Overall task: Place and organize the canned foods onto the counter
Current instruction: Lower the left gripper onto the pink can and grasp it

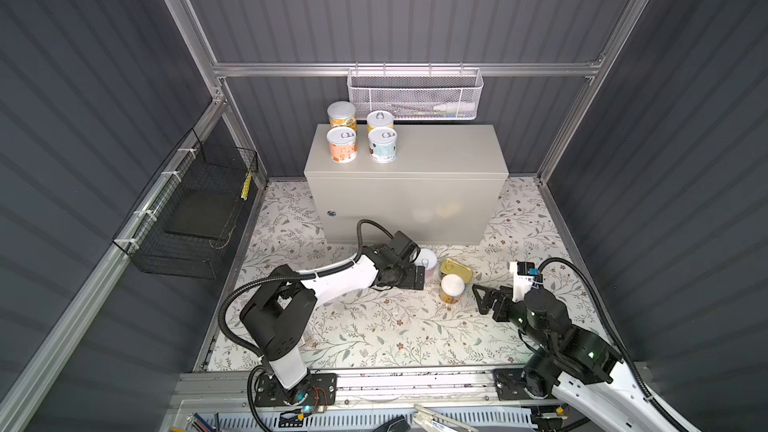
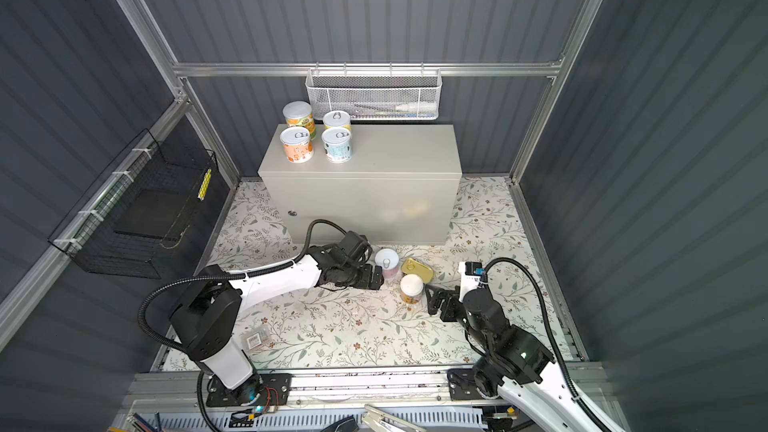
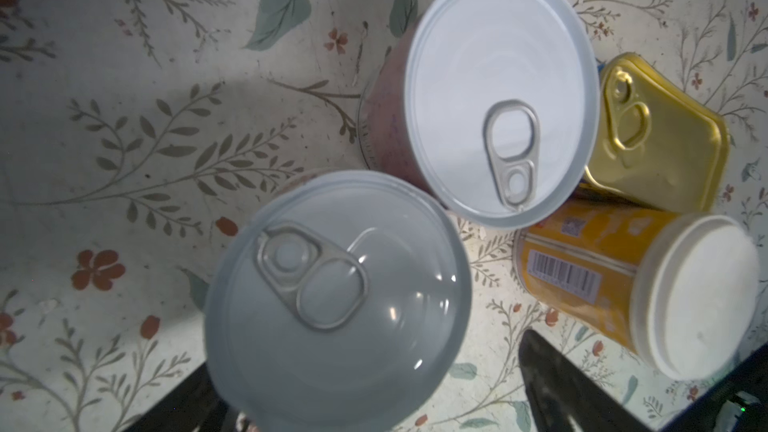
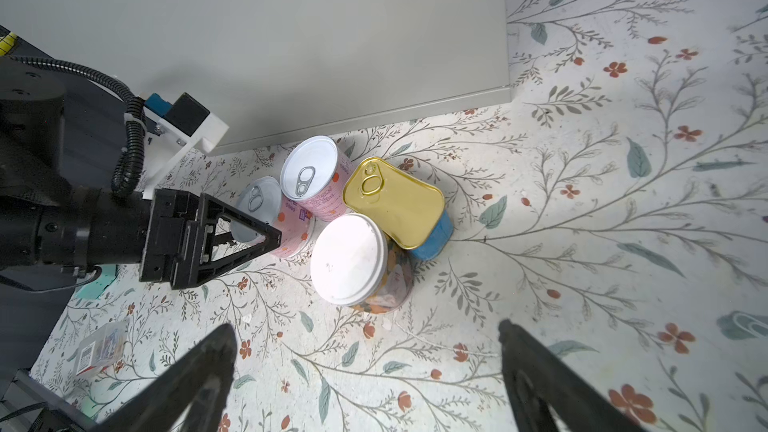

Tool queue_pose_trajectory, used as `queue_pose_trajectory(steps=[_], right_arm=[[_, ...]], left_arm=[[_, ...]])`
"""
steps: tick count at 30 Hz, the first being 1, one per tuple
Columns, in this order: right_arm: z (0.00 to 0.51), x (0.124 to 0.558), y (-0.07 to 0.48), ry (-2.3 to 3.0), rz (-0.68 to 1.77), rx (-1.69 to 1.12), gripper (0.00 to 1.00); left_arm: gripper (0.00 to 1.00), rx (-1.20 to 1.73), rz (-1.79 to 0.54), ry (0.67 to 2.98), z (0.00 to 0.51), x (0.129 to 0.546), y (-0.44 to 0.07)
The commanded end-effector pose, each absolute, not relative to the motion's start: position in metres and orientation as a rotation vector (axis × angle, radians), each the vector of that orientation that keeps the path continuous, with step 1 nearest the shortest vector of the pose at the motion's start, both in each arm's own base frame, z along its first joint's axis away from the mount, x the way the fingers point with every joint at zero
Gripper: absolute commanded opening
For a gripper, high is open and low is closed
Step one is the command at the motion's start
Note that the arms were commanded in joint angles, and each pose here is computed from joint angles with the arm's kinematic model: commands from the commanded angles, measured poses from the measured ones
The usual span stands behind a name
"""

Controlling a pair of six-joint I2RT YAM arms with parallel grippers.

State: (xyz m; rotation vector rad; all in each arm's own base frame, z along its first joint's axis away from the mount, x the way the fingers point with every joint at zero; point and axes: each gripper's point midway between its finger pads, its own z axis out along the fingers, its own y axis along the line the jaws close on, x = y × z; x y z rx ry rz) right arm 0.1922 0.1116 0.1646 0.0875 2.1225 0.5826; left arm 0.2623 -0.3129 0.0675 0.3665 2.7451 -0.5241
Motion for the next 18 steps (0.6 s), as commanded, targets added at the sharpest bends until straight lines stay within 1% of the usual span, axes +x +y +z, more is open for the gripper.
queue_pose_trajectory(steps=[1, 10, 16, 18], right_arm=[[0.159, 0.191, 0.108, 2.132, 0.565, 0.103, 0.99], [0.153, 0.188, 0.105, 2.159, 0.555, 0.113, 0.99], [0.154, 0.187, 0.104, 2.164, 0.544, 0.101, 0.99], [0.153, 0.186, 0.104, 2.167, 0.544, 0.099, 0.99]], left_arm=[[1.00, 0.402, -0.461, 2.704, 0.074, 0.272, -0.315], [1.00, 0.435, -0.364, 2.714, 0.068, 0.284, -0.316], [0.94, 0.466, -0.318, 2.712, 0.063, 0.284, -0.311], [0.94, 0.470, -0.295, 2.714, 0.061, 0.284, -0.307]])
